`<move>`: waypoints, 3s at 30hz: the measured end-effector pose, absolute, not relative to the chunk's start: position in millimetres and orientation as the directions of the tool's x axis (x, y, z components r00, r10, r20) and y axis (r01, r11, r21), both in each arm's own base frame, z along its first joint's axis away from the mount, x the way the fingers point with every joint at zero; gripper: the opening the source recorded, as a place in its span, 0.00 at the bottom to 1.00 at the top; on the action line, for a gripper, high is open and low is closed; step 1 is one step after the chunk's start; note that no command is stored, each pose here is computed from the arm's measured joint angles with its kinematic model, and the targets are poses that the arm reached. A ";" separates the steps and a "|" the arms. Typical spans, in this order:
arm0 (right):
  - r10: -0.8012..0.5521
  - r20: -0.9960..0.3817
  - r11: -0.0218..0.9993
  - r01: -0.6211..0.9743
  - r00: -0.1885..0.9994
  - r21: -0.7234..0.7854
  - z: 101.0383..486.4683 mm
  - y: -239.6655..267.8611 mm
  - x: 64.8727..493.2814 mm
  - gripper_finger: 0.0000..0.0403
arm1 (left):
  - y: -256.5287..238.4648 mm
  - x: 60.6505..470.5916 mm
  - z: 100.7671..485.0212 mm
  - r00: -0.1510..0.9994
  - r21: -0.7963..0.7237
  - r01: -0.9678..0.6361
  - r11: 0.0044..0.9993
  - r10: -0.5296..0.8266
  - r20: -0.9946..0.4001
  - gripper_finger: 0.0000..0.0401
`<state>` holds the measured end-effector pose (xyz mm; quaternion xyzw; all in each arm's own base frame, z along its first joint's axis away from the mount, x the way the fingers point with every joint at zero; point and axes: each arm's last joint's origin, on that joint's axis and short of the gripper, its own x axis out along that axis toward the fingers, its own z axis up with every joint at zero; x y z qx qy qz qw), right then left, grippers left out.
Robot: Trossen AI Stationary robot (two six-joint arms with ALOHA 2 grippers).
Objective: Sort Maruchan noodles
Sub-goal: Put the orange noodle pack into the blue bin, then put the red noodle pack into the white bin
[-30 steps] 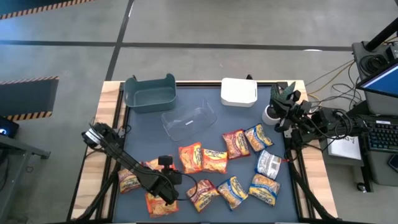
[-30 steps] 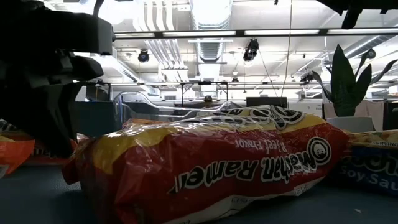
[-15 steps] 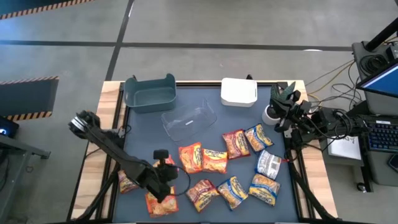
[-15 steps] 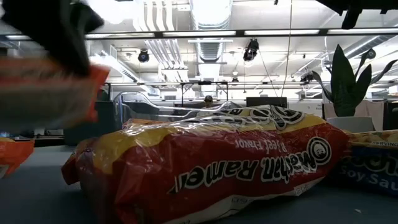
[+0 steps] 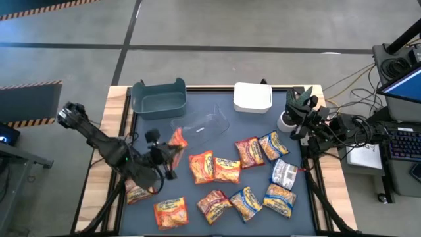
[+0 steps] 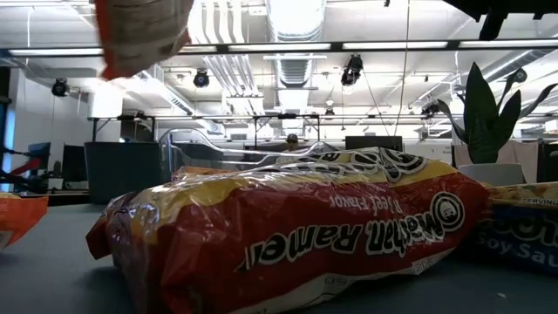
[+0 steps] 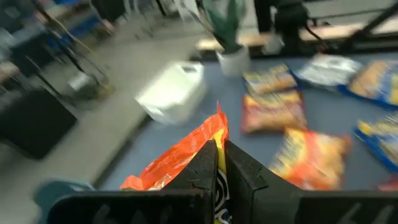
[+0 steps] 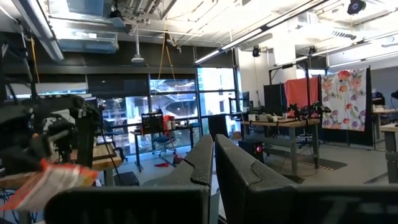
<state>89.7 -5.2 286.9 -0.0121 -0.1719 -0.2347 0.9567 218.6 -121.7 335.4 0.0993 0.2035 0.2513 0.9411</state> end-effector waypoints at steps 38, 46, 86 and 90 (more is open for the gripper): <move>-0.454 0.332 0.861 0.503 0.827 -0.077 286.8 -5.4 89.6 0.02 | 185.7 193.7 303.2 0.433 0.581 0.245 0.776 0.449 -0.781 0.00; -0.454 0.332 0.854 0.510 0.827 -0.102 286.7 -5.4 89.6 0.02 | 206.4 203.3 269.2 0.381 0.467 0.360 0.807 0.330 -0.864 0.00; -0.453 0.300 0.873 0.486 0.840 -0.044 283.2 -5.3 91.0 0.02 | 230.5 221.9 276.5 0.221 0.383 0.087 0.920 0.357 -0.908 0.26; -0.452 0.300 0.879 0.477 0.840 -0.010 283.2 -5.2 91.2 0.02 | 223.8 219.9 315.7 0.308 0.236 -0.179 0.955 0.282 -0.909 0.23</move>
